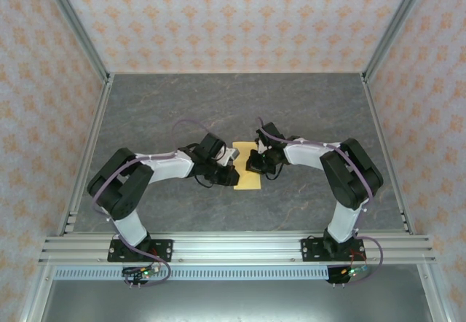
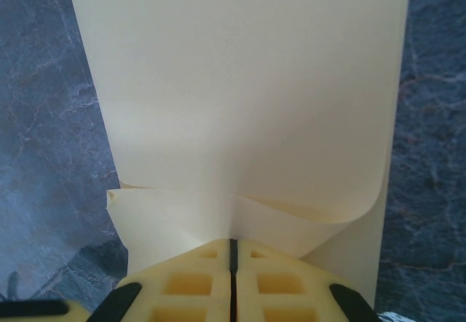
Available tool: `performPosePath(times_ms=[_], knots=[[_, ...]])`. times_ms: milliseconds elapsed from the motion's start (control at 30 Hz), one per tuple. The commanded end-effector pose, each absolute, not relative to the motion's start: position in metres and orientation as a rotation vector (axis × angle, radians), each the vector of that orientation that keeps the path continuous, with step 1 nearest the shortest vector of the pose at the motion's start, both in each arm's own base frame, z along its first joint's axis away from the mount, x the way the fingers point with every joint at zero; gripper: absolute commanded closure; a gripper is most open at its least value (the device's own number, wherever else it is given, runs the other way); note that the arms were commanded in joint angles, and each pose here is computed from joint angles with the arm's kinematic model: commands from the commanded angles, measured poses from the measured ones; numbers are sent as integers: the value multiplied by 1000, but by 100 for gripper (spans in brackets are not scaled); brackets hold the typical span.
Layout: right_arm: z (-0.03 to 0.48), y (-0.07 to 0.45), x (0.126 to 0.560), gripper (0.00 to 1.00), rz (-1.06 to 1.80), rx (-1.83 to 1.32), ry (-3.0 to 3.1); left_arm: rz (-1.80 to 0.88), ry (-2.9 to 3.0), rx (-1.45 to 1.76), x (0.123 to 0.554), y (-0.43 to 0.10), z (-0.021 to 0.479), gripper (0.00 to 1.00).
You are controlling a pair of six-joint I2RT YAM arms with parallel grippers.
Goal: Fold a paper plane with a square sheet of paper (fold left side to right side)
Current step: Fold the triangle a second time at the center of the table.
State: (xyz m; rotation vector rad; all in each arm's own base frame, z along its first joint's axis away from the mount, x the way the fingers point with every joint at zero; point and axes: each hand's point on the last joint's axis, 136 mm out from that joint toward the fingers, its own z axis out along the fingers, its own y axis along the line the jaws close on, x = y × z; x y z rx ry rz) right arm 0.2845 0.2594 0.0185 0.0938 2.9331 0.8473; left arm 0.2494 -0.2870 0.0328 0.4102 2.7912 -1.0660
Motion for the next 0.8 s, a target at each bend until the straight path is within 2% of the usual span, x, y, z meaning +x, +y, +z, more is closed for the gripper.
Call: performPosePath(times_ms=[0, 333, 767], knots=[[-1, 242, 275, 91, 715, 111, 3005, -1038, 2814, 412, 252, -287, 23, 89], [48, 258, 269, 92, 862, -11, 2884, -873, 2899, 375, 247, -268, -3, 91], [38, 283, 258, 93, 972, -30, 2910, -767, 2928, 396, 245, -262, -10, 91]])
